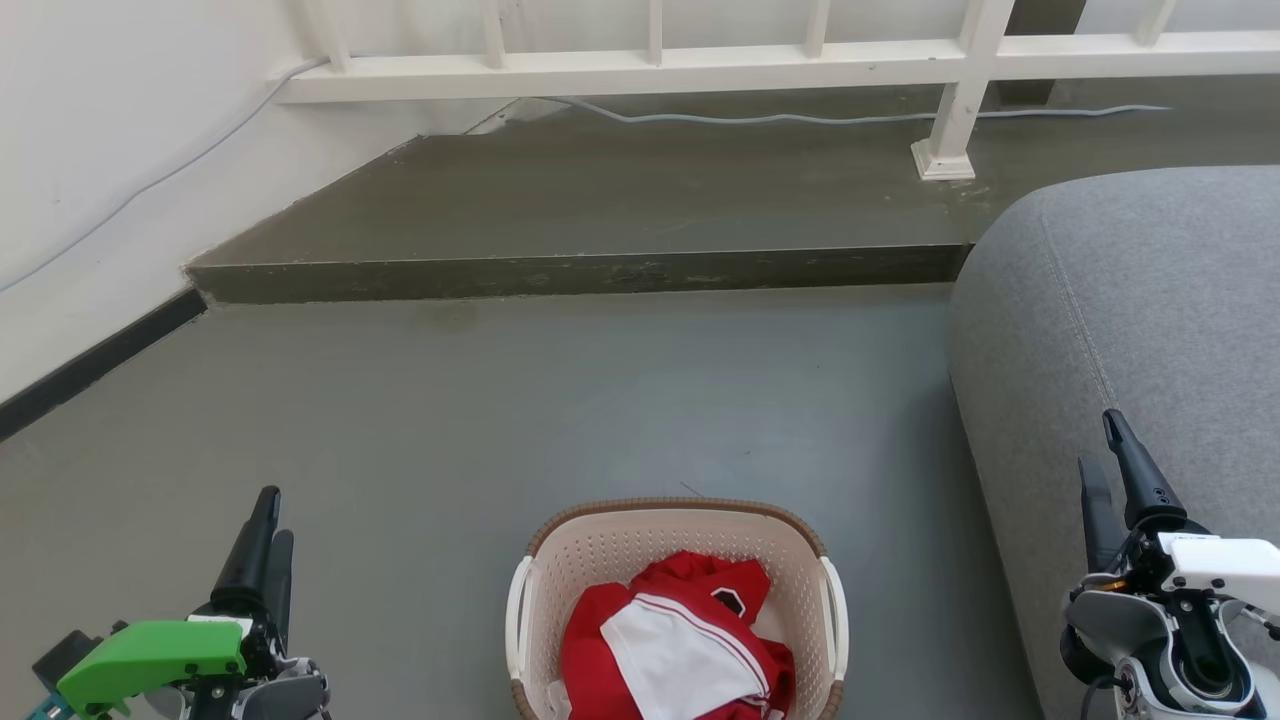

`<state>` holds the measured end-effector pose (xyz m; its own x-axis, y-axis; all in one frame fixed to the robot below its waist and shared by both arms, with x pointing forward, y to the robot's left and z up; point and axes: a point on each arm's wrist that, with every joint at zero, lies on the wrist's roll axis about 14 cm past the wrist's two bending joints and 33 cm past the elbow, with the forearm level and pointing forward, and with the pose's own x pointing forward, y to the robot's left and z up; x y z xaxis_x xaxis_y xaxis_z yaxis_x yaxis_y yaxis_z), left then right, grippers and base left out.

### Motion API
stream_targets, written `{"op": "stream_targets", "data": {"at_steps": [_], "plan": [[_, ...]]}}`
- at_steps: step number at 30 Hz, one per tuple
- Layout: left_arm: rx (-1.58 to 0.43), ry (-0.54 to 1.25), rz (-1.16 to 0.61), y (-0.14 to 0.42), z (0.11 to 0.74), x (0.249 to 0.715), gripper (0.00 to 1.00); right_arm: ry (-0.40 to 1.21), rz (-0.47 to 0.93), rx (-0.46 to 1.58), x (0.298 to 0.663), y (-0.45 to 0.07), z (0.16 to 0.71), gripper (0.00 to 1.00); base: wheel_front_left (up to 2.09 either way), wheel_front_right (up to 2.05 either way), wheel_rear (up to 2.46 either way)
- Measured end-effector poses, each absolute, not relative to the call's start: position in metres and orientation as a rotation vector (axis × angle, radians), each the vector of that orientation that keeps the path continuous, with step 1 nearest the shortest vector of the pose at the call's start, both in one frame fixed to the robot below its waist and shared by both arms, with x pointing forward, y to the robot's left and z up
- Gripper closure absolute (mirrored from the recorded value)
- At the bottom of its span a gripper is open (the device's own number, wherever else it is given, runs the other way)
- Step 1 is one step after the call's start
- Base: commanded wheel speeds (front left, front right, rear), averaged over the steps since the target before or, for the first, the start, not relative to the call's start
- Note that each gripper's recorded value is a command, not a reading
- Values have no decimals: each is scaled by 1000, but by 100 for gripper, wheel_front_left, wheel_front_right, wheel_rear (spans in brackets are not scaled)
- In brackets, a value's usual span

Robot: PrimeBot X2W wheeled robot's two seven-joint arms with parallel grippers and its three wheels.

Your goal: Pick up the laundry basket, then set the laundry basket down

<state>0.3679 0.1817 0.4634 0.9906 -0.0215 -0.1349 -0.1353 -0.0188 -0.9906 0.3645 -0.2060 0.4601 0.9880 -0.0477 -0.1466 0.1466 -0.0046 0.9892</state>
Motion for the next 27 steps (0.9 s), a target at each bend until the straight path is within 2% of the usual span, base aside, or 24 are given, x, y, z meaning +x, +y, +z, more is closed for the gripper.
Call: {"op": "stream_targets", "data": {"at_steps": [8,27], "plan": [[-1513,107,78,183,470,370,0,71,-148,1487,366,-208,464,0,0,0,0],[-1067,97,-11,179,489,379,0,88,-71,1010,377,-208,482,0,0,0,0]]}}
